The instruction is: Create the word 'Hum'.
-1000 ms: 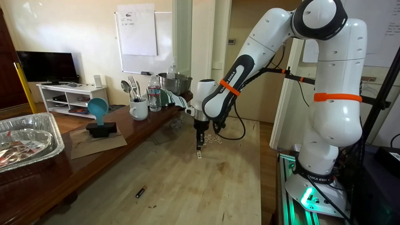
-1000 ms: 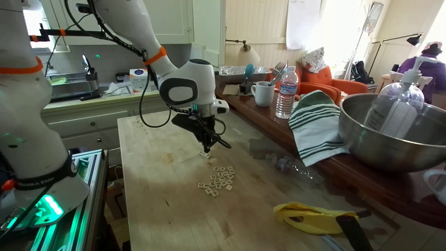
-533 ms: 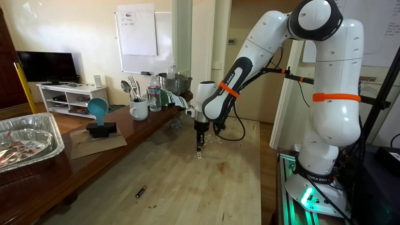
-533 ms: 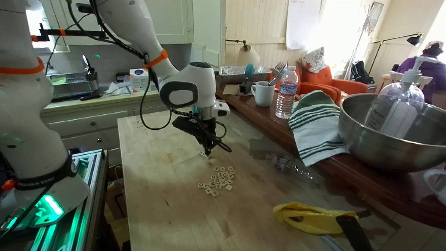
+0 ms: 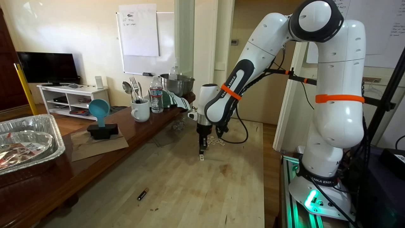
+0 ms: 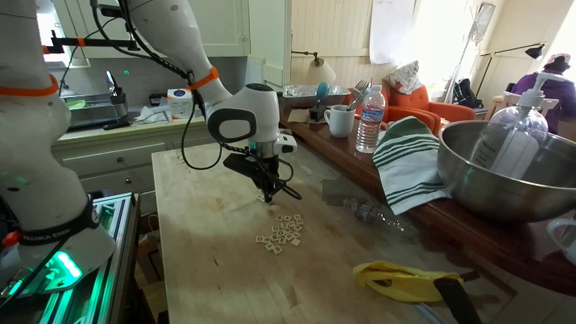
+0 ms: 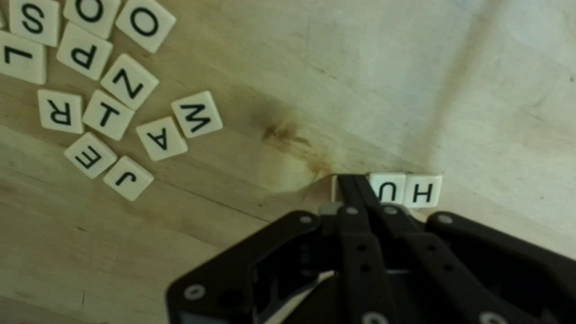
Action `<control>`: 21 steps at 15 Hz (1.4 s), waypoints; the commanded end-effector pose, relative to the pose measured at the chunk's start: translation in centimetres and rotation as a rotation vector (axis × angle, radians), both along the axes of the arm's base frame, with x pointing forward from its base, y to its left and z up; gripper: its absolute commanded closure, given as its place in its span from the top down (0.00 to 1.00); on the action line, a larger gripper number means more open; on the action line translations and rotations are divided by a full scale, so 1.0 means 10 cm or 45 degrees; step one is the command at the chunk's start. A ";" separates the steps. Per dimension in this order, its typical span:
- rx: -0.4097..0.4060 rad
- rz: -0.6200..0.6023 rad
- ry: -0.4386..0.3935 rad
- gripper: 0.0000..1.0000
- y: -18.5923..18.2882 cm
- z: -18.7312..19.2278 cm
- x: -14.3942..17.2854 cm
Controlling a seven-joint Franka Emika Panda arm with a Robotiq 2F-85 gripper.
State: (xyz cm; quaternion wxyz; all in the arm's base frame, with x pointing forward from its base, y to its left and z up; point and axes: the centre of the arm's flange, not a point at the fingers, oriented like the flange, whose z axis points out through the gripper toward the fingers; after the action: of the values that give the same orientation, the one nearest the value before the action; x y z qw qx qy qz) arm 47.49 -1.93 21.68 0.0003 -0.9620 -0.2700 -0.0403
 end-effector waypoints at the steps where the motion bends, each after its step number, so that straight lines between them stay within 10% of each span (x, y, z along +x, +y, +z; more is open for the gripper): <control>1: -0.004 0.007 0.013 0.00 -0.07 -0.12 0.01; 11: -0.246 -0.028 0.121 0.00 -0.58 -0.10 -0.40; 21: -0.264 -0.037 -0.046 0.00 -0.83 0.29 -0.45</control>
State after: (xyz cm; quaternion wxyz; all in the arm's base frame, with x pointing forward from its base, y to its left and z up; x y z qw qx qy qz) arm 43.79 -9.64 24.13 -0.0996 -0.9608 -0.2582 -0.0134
